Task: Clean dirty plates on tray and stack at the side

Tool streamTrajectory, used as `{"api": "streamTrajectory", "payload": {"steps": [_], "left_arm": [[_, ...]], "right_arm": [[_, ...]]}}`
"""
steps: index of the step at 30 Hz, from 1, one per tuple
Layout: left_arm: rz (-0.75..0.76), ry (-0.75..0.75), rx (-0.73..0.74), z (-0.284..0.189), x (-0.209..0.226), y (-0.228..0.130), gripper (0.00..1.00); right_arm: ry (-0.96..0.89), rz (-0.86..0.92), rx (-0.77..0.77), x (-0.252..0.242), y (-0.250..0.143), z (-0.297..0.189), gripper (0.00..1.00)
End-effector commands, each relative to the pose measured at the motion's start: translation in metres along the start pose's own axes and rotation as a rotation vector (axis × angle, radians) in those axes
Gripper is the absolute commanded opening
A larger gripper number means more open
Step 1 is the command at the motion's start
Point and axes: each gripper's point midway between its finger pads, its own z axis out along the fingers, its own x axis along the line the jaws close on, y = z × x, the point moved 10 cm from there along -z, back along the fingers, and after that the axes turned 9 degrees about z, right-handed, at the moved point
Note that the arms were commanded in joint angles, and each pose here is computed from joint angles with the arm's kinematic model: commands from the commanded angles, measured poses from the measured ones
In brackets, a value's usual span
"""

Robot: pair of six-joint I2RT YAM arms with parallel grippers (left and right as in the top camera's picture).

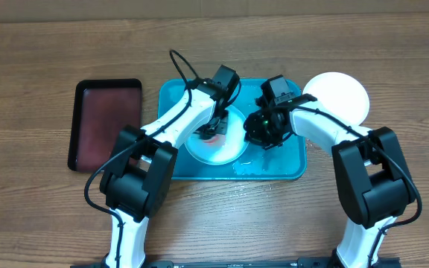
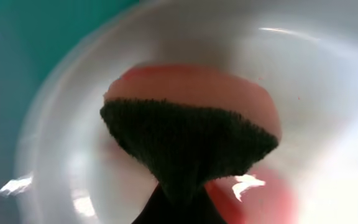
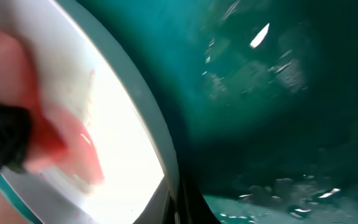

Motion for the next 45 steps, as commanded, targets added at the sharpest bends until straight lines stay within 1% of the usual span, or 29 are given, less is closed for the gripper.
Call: {"api": "streamTrajectory", "payload": {"steps": [1,3,6,9,12,14,15,20,24,25,27,32,35,38,40,43,45], "left_arm": [[-0.08,0.253,0.005,0.008,0.023,-0.005,0.04],[-0.073,0.228,0.042,0.008,0.021,-0.009,0.04],[-0.043,0.135,0.111,0.008,0.015,-0.017,0.04],[0.08,-0.065,0.169,0.008,0.001,-0.021,0.04],[0.251,-0.346,0.183,0.004,-0.017,-0.023,0.04],[0.326,-0.464,0.161,0.001,-0.025,-0.023,0.05],[0.341,-0.482,0.144,0.001,-0.026,-0.021,0.04],[0.347,-0.456,0.022,0.003,-0.029,-0.004,0.04],[0.343,-0.374,-0.096,0.004,-0.027,0.013,0.04],[0.331,-0.337,-0.116,0.005,-0.025,0.016,0.04],[0.252,-0.22,-0.144,0.007,-0.017,0.022,0.04],[0.001,0.115,-0.143,0.008,0.009,0.021,0.04],[-0.07,0.217,-0.111,0.008,0.017,0.013,0.04],[-0.065,0.24,-0.063,0.008,0.02,0.006,0.04],[-0.054,0.226,-0.024,0.008,0.019,0.0,0.04],[-0.024,0.131,0.04,0.009,0.013,-0.006,0.04],[0.052,0.01,0.083,0.01,0.005,-0.01,0.04]], "right_arm": [[-0.062,0.022,0.044,-0.015,-0.007,0.017,0.04],[-0.062,0.022,0.044,-0.015,-0.007,0.017,0.04],[-0.062,0.022,0.044,-0.015,-0.007,0.017,0.04],[-0.062,0.022,0.044,-0.015,-0.007,0.017,0.04],[-0.062,0.022,0.044,-0.015,-0.007,0.017,0.04],[-0.062,0.022,0.044,-0.015,-0.007,0.017,0.04],[-0.062,0.022,0.044,-0.015,-0.007,0.017,0.04],[-0.062,0.022,0.044,-0.015,-0.007,0.017,0.04],[-0.062,0.022,0.044,-0.015,-0.007,0.017,0.04],[-0.062,0.022,0.045,-0.015,-0.007,0.017,0.04],[-0.062,0.019,0.045,-0.015,-0.007,0.017,0.04],[-0.062,0.019,0.045,-0.015,-0.007,0.017,0.04],[-0.062,0.019,0.045,-0.015,-0.007,0.017,0.04],[-0.062,0.019,0.044,-0.015,-0.007,0.017,0.04],[-0.062,0.019,0.045,-0.015,-0.007,0.017,0.04],[-0.062,0.019,0.045,-0.015,-0.007,0.017,0.04],[-0.061,0.019,0.044,-0.015,-0.007,0.017,0.04]]}}
